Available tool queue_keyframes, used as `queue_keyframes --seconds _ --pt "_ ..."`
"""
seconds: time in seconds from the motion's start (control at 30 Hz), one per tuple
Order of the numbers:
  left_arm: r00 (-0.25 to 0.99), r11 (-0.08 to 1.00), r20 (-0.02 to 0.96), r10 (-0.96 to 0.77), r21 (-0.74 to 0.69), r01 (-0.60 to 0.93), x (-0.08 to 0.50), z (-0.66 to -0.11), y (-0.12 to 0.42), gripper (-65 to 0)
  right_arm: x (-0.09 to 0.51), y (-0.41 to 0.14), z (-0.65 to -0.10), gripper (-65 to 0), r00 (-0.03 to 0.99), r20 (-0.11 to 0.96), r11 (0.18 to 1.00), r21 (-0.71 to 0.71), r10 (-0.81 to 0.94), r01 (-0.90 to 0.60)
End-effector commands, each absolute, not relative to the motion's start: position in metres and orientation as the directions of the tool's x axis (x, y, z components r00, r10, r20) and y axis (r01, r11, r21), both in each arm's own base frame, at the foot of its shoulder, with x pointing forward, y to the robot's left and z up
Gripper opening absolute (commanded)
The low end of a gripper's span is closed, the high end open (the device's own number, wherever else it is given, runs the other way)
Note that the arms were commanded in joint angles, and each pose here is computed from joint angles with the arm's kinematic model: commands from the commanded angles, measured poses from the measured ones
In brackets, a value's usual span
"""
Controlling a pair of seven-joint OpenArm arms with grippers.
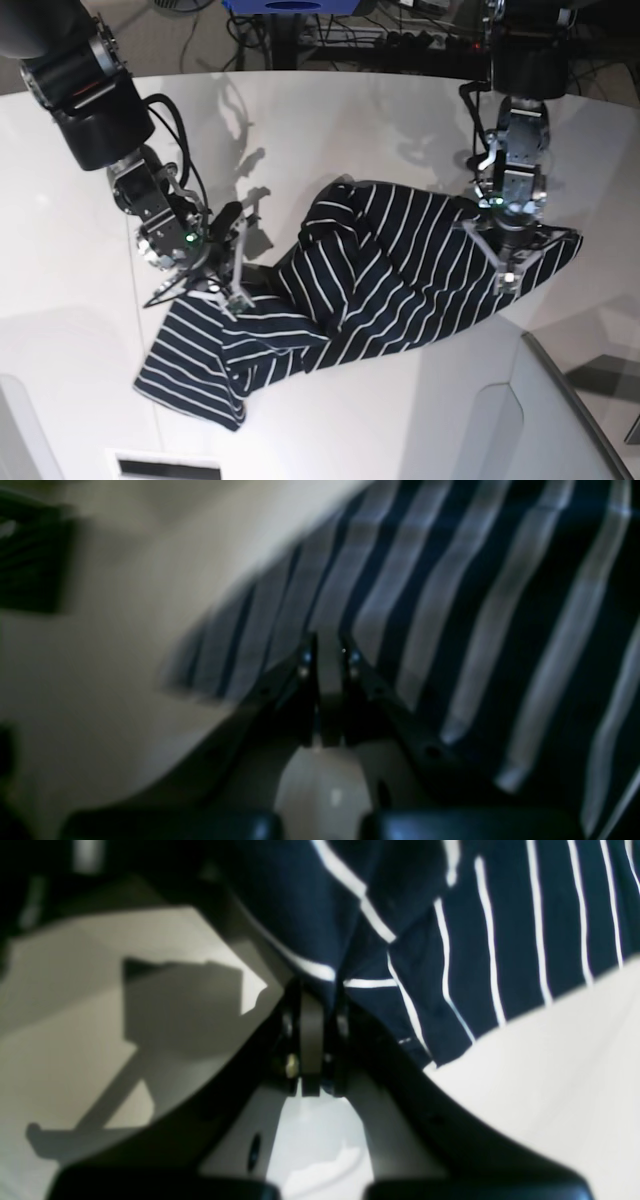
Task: Layout the t-shirt on the table in an organized manner, then fold the t-shirt properly
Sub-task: 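Regrasp the shirt fabric with the right gripper and pull it outward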
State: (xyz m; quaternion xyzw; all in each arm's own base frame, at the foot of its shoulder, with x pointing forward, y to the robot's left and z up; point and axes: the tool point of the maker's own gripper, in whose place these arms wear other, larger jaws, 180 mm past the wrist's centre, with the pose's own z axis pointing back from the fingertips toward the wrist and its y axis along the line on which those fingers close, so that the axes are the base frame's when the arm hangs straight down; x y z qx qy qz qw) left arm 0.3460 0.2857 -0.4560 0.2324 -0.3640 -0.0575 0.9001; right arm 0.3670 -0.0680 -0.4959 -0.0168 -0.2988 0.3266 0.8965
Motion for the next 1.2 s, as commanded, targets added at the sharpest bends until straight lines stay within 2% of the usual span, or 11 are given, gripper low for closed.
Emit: queue_keyframes --seconds 0.0,0.2,0.33,0.5,0.73,0.87,0.97,1.07,1.17 --pt "0.707 0.868 0.642 -0.296 0.490 -0.081 0.358 -0.447 0.295 -65.0 0.354 -0.087 -0.507 -64.1 0.653 0.439 0.781 -0.241 0.618 -0.577" --pt "0.753 0.861 0.565 -0.338 0.509 0.005 0.346 -0.490 0.283 -65.0 0.336 -0.115 -0.502 -65.0 0.702 0.449 0.831 -0.230 0.553 -0.507" --pt "0.769 0.830 0.487 -0.414 0.548 0.099 0.306 -0.513 0.270 -65.0 0.322 -0.141 -0.486 -65.0 0.714 0.439 0.838 -0.268 0.546 -0.476" --pt "0.750 0.823 0.497 -0.436 0.558 0.109 0.276 -0.507 0.261 -65.0 0.296 -0.155 -0.472 -65.0 0.700 0.417 0.815 -0.303 0.580 -0.494" --pt "0.725 0.813 0.517 -0.456 0.574 0.103 0.263 -0.491 0.262 -65.0 0.271 -0.166 -0.444 -65.0 0.677 0.400 0.786 -0.355 0.617 -0.506" --pt "0.702 0.796 0.532 -0.474 0.599 0.083 0.281 -0.477 0.275 -65.0 0.288 -0.189 -0.407 -65.0 0.689 0.453 0.820 -0.400 0.566 -0.410" --pt "0.677 0.795 0.563 -0.473 0.604 0.053 0.304 -0.463 0.276 -65.0 0.321 -0.193 -0.378 -65.0 0.653 0.505 0.819 -0.440 0.564 -0.368" --pt "0.648 0.797 0.596 -0.474 0.603 0.029 0.327 -0.448 0.273 -65.0 0.353 -0.191 -0.354 -65.0 0.620 0.553 0.825 -0.459 0.556 -0.331" --pt "0.617 0.799 0.625 -0.478 0.601 0.010 0.349 -0.433 0.268 -65.0 0.390 -0.166 -0.335 -65.0 0.560 0.590 0.812 -0.469 0.581 -0.348"
